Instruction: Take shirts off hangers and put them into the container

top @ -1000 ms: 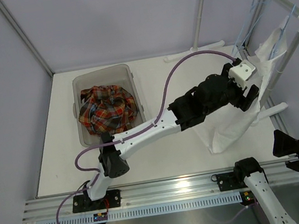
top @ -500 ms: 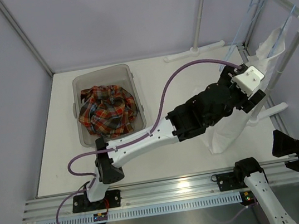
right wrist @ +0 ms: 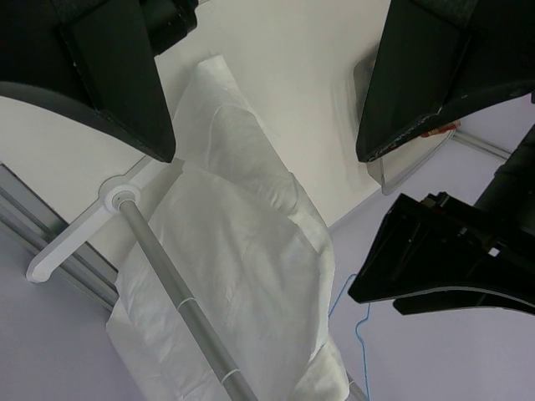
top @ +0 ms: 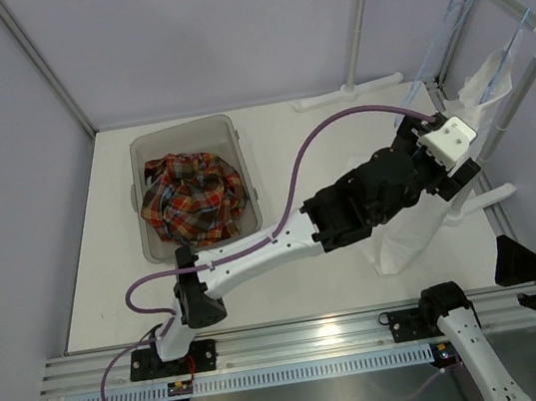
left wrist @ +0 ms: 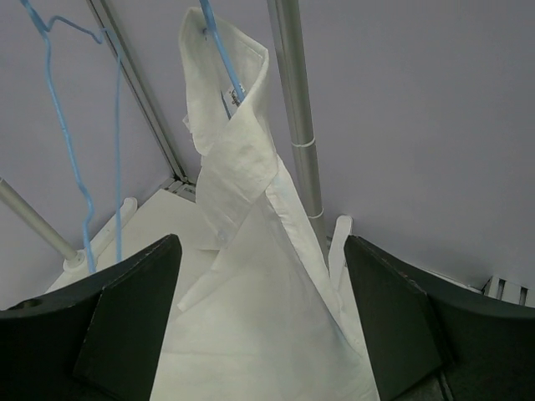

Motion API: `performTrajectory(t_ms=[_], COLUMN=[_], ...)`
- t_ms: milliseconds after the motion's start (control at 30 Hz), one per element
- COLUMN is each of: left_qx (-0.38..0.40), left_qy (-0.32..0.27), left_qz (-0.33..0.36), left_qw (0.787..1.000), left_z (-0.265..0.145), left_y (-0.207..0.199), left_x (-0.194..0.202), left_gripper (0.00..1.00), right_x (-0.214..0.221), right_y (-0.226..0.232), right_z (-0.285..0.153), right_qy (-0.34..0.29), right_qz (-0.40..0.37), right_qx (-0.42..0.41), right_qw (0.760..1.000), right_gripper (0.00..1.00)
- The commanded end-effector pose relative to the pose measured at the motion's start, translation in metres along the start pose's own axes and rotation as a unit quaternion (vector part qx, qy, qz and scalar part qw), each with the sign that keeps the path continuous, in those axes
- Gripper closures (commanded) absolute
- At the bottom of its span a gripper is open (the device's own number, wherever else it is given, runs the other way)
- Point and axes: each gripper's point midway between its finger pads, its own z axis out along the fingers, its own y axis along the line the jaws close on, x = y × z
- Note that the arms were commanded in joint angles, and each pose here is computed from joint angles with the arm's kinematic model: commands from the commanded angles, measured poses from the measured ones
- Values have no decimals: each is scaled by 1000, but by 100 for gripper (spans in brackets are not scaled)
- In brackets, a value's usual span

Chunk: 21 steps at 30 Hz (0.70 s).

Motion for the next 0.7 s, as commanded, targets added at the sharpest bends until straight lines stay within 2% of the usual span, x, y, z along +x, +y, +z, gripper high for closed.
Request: performTrajectory(t_ms=[0, 300, 367, 500, 633, 667], left_qx=[0, 12, 13, 6, 9, 12], left_qy=[-23, -5, -2, 2, -8, -11], left_qz=[-19, -37, -40, -44, -59, -61], left_qw=[1000, 999, 999, 999, 998, 998], left_z=[13, 25, 27, 31, 35, 36], left_y=[3, 2, 3, 13, 21, 25], left_x=[-9, 16, 20, 26, 23, 23], left_gripper=[15, 15, 18, 30, 57, 60], right_x=[-4, -3, -1, -1, 1, 1], right_y=[2, 2, 2, 0, 0, 0], right_z=[-1, 1, 2, 2, 3, 3], right_qy=[-7, -6, -3, -5, -3, -3], right_qz=[-3, -4, -4, -7, -9, -10], right_qx=[-9, -9, -8, -6, -6, -6], right_qw=[1000, 1000, 1000, 1000, 1000, 1000], right_gripper=[0, 1, 1, 1, 1, 1])
